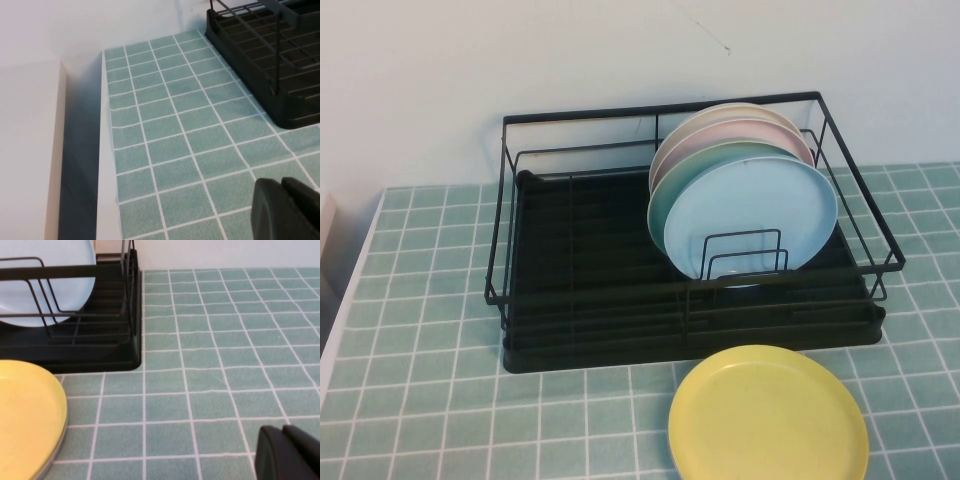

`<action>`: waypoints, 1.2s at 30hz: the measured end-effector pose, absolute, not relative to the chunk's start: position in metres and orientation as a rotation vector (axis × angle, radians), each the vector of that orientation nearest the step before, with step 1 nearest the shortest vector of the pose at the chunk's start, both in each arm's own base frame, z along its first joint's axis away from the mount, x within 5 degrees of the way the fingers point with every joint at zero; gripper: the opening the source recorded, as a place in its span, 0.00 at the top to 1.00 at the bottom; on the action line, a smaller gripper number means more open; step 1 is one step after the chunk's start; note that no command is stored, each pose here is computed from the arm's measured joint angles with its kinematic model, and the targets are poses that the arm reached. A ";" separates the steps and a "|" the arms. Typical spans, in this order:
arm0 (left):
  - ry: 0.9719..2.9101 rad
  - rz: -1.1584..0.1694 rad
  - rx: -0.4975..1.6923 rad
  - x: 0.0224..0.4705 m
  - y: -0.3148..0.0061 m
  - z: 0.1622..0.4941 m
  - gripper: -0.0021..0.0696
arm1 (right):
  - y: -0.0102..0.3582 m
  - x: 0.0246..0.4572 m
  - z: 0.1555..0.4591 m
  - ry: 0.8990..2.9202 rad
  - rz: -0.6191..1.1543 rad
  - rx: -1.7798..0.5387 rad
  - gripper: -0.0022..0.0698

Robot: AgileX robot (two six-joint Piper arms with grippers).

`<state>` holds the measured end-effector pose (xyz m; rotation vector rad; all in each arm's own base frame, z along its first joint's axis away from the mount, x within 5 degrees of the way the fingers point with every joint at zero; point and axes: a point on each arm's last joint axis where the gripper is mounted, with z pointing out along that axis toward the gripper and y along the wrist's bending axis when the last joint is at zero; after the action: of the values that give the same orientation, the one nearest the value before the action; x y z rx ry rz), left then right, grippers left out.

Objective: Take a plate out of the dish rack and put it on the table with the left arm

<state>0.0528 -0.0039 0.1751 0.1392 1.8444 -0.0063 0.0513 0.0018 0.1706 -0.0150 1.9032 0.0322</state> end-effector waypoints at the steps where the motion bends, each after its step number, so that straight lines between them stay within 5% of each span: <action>1: 1.844 -0.006 0.140 0.053 -0.004 0.175 0.97 | 0.002 0.051 0.171 1.903 0.032 -0.015 0.97; 18: 1.845 0.006 -0.127 0.053 0.004 0.175 0.97 | 0.002 0.051 0.171 1.903 0.032 -0.015 0.97; 36: 1.844 -0.033 -0.177 0.052 0.003 0.175 0.98 | 0.002 0.051 0.171 1.903 0.032 -0.015 0.97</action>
<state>0.0525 0.0035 0.1752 -0.1767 1.8441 -0.0333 0.0513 0.0018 0.1706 -0.0150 1.9032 0.0322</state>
